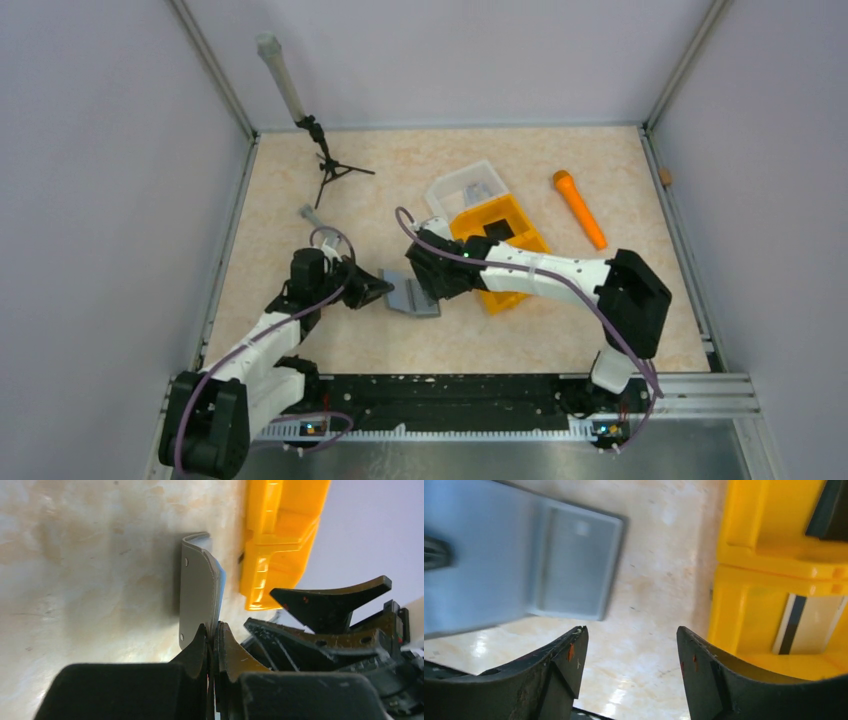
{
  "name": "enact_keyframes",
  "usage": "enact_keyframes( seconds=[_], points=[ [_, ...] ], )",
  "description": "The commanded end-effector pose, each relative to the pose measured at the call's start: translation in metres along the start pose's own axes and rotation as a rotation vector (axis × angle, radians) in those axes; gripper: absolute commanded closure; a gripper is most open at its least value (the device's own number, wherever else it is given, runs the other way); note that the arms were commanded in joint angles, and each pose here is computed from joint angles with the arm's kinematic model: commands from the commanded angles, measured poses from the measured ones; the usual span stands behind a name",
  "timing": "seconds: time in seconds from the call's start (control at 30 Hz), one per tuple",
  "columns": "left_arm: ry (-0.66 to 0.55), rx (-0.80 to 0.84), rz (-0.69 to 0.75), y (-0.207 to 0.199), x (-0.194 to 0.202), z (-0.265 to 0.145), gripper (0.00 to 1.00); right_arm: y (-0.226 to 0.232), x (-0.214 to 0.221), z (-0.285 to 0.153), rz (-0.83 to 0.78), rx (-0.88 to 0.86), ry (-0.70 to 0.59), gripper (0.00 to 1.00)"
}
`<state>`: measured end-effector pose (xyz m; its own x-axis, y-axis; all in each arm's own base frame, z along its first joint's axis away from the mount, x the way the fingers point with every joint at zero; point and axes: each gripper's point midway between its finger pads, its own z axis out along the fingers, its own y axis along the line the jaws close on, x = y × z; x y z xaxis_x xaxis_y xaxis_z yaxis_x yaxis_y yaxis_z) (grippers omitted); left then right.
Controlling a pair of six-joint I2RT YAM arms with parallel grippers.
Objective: Take the credit cards out of the card holder
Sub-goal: Move the storage box to the center of the board.
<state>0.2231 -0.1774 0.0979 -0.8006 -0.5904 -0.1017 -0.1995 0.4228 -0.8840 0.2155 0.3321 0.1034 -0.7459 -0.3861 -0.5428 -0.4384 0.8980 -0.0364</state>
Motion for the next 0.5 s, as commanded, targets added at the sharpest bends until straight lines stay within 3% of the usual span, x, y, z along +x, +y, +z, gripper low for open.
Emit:
enact_keyframes(
  seconds=[0.0,0.2,0.37,0.47],
  points=[
    [-0.048,-0.072,0.163,-0.005,-0.02,-0.002,1.0,-0.01,-0.007,-0.009,0.13,-0.112,-0.078,0.29],
    [-0.058,-0.21,0.252,0.012,-0.037,0.001,1.0,-0.024,0.025,0.02,0.212,-0.135,-0.019,0.24],
    [-0.055,-0.232,0.256,0.018,-0.04,0.006,0.89,-0.03,0.036,0.035,0.275,-0.168,0.008,0.22],
    [-0.06,-0.234,0.26,0.019,-0.042,0.006,0.88,-0.04,0.042,0.042,0.288,-0.128,0.026,0.22]
  ],
)
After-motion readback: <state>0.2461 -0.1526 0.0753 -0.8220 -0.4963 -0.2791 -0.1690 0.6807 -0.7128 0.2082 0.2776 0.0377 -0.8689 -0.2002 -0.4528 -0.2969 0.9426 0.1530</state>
